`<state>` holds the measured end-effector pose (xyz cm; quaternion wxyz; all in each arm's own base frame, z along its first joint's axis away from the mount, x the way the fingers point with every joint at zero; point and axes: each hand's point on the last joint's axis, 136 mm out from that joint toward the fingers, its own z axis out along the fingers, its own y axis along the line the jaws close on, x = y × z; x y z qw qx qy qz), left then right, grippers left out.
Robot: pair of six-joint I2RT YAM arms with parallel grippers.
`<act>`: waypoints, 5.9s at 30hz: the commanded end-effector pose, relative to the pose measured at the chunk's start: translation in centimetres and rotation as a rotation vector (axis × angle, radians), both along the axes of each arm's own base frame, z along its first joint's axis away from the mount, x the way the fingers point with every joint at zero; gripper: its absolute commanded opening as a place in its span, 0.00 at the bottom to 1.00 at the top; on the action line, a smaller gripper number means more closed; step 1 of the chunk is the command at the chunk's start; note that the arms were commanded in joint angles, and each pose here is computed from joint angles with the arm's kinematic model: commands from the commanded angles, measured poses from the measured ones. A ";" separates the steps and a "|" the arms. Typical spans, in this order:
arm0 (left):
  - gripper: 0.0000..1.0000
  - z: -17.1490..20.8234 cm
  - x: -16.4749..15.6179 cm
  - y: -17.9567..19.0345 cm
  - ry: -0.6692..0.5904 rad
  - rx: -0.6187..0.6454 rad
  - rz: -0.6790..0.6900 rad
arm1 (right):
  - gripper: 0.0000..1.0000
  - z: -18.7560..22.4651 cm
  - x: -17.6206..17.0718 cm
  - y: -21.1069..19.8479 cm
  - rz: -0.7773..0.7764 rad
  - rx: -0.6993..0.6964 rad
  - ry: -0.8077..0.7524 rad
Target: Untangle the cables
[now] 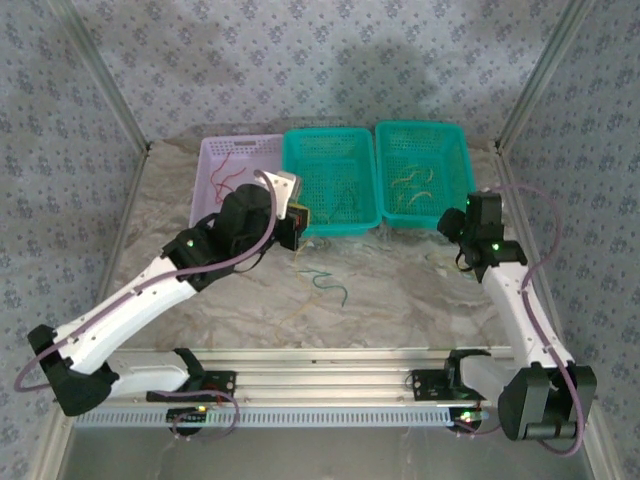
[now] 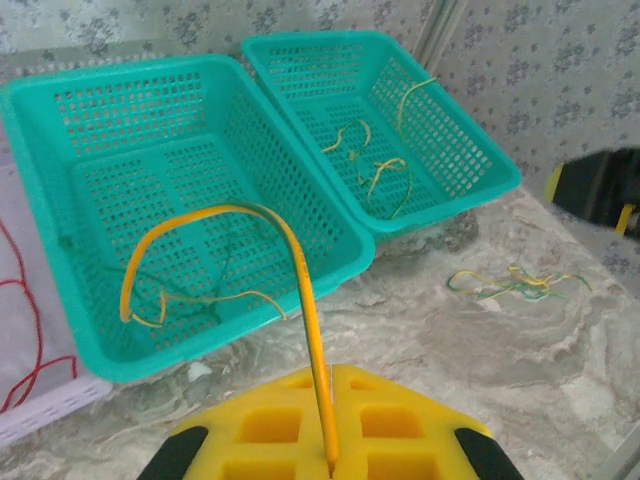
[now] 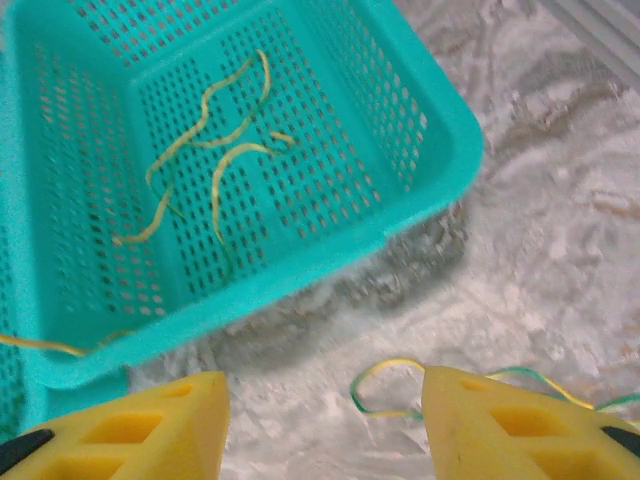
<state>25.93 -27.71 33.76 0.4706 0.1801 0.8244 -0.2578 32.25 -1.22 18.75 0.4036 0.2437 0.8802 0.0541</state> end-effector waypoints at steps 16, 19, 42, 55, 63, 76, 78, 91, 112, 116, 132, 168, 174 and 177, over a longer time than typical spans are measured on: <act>0.00 23.4 0.6 -7.7 -0.383 -0.181 -0.191 | 0.59 -7.1 -5.5 -0.5 -0.079 0.107 0.132; 0.00 25.9 0.4 -8.8 -0.435 -0.204 -0.225 | 0.59 -7.3 -5.8 -0.4 -0.074 0.117 0.123; 0.00 27.9 8.7 -16.3 -0.732 -0.434 -0.195 | 0.58 -6.8 -6.7 0.3 -0.008 0.123 0.069; 0.00 25.1 14.5 -17.9 -0.767 -0.585 -0.138 | 0.58 -6.4 -7.1 0.4 0.011 0.108 0.036; 0.00 20.1 18.3 -20.0 -0.728 -0.654 -0.137 | 0.57 -6.2 -7.2 0.4 0.013 0.100 0.022; 0.00 9.6 22.5 -24.1 -0.608 -0.549 -0.137 | 0.57 -6.3 -7.2 0.7 0.023 0.114 0.020; 0.00 7.9 22.5 -25.0 -0.574 -0.539 -0.157 | 0.57 -6.3 -7.2 0.7 0.025 0.116 0.019; 0.00 -2.1 21.8 -29.6 -0.386 -0.444 -0.227 | 0.57 -6.9 -7.6 0.8 0.028 0.122 0.032; 0.64 -8.0 20.2 -32.1 -0.239 -0.360 -0.303 | 0.58 -5.9 -7.4 0.8 0.019 0.131 0.021; 0.82 -6.6 19.5 -32.2 -0.253 -0.365 -0.325 | 0.58 -5.9 -7.7 1.0 0.030 0.133 0.032; 1.00 7.1 15.8 -28.3 -0.322 -0.406 -0.335 | 0.64 -7.1 -8.0 0.0 -0.059 0.215 0.113; 1.00 -0.8 12.7 -7.4 -0.072 0.128 0.144 | 0.67 -10.5 -3.0 -5.5 -0.402 0.358 0.082; 1.00 -2.5 11.1 -3.4 -0.025 0.164 0.199 | 0.65 -11.2 -2.1 -5.4 -0.403 0.388 0.099; 1.00 -3.0 10.0 -1.4 -0.020 0.170 0.232 | 0.64 -11.4 -1.8 -5.4 -0.404 0.389 0.094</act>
